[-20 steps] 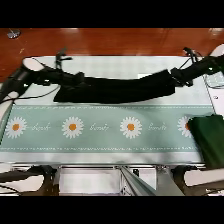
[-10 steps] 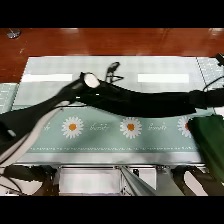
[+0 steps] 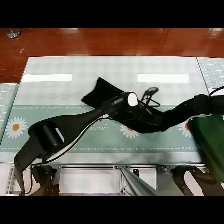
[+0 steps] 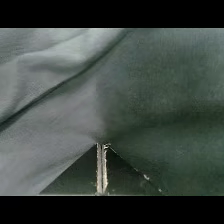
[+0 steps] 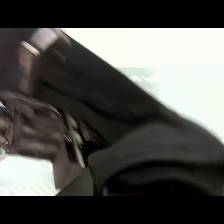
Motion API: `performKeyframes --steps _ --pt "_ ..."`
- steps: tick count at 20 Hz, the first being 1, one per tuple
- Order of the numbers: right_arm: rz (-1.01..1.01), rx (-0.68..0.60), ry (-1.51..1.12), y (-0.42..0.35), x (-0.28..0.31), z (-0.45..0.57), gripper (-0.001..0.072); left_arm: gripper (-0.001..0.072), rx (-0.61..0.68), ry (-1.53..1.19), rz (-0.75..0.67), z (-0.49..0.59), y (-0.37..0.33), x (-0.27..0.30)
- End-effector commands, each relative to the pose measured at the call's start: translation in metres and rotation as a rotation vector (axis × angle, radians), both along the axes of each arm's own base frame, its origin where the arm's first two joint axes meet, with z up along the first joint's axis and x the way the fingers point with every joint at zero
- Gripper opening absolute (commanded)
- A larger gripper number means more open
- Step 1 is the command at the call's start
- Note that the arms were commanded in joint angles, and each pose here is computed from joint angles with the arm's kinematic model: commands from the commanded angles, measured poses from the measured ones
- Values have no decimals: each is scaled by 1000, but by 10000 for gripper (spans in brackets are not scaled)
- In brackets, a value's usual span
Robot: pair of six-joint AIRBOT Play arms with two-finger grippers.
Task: Fold the shirts.
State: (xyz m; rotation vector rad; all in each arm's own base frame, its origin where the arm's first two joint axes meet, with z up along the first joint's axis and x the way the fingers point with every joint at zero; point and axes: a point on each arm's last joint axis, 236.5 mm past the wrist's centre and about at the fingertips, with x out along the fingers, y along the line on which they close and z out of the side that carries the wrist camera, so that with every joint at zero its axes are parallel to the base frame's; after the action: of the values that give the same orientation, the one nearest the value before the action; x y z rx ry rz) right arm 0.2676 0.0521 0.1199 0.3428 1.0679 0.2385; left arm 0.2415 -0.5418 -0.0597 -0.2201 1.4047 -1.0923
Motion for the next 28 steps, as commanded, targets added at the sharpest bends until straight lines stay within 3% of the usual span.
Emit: performKeyframes --steps 1,4,7,11,14,17,21,24,25,26,27,28 --pt "11 36 -21 8 2 6 18 28 -24 -5 -66 22 -3 1" --pt "47 98 -35 25 5 12 18 28 10 -51 4 56 63 85" --pt "140 131 -33 62 16 8 18 28 123 -64 151 89 185 158" --pt "255 165 -30 130 60 7 18 28 270 -224 403 155 360 198" --pt "370 171 10 190 95 -5 18 28 263 -352 643 195 452 171" --pt "449 172 54 248 127 -30 18 29 212 -459 836 206 485 110" --pt "505 188 96 313 159 -70 19 30 90 -414 861 164 453 28" --pt "511 257 128 354 171 -95 19 30 9 -326 903 121 436 0" --pt "504 286 139 363 174 -101 118 30 -6 -296 922 109 434 -2" --pt "500 329 153 372 175 -103 456 30 -11 -267 940 98 434 -3" --pt "499 370 165 374 175 -100 628 30 -8 -248 953 89 435 -2" --pt "490 401 179 366 178 -93 630 30 -2 -232 957 84 436 -2"
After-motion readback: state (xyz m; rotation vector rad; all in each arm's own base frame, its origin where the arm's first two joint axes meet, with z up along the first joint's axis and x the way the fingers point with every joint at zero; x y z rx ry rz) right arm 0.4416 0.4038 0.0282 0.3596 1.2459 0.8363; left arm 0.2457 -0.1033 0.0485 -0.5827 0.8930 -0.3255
